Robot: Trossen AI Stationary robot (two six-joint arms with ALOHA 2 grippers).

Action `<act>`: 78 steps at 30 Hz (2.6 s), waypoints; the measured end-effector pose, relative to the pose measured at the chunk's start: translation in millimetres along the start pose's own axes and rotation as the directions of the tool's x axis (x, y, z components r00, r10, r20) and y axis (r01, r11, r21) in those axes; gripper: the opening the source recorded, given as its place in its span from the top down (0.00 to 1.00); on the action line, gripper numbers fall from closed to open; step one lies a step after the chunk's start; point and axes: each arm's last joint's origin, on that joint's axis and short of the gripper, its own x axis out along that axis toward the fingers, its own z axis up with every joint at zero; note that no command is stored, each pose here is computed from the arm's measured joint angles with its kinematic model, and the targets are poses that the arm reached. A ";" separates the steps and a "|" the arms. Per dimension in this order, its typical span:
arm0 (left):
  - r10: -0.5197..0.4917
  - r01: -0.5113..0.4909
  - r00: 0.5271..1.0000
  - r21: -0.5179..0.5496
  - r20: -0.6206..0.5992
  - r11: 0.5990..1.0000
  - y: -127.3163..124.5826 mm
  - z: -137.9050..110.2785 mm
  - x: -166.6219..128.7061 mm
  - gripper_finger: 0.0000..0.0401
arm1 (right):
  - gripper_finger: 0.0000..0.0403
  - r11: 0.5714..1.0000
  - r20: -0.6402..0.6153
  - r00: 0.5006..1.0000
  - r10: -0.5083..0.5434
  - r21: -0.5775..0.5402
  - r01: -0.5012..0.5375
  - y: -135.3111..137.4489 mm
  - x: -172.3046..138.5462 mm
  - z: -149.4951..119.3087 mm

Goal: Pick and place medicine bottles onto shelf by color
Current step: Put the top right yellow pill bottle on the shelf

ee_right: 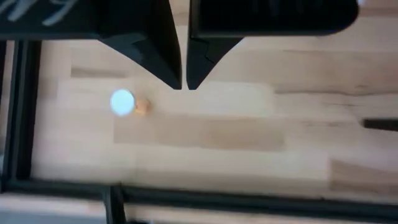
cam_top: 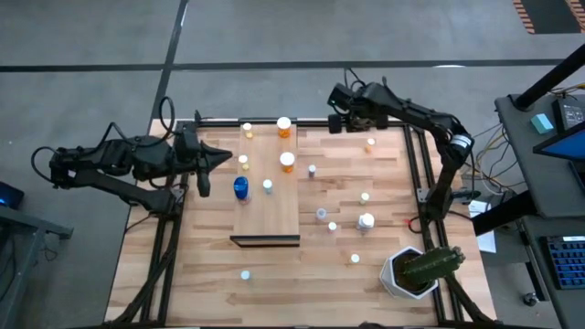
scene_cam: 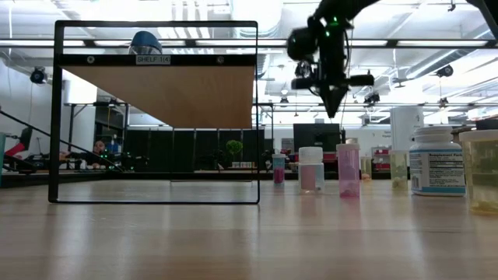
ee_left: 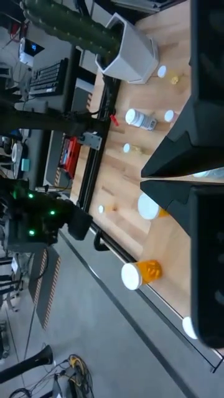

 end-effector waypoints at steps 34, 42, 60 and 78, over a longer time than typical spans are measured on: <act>0.080 -0.080 0.997 0.007 0.005 0.997 0.3 -0.8 4.1 1.00 | 0.38 0.956 0.061 0.954 -0.294 0.037 0.292 -26.1 83.0 -33.0; 0.115 -0.115 0.993 0.005 0.013 0.993 1.2 -0.6 4.1 1.00 | 0.38 0.957 0.091 0.953 -0.290 0.063 0.285 -29.8 103.4 -41.5; 0.123 -0.123 0.992 -0.003 0.026 0.992 1.3 0.8 4.0 1.00 | 0.69 0.963 0.110 0.957 -0.269 0.067 0.262 -32.8 118.5 -47.5; 0.122 -0.122 0.992 -0.005 0.029 0.992 0.9 1.2 4.6 1.00 | 0.78 0.992 0.218 0.968 -0.121 -0.008 0.126 -32.0 64.6 -39.5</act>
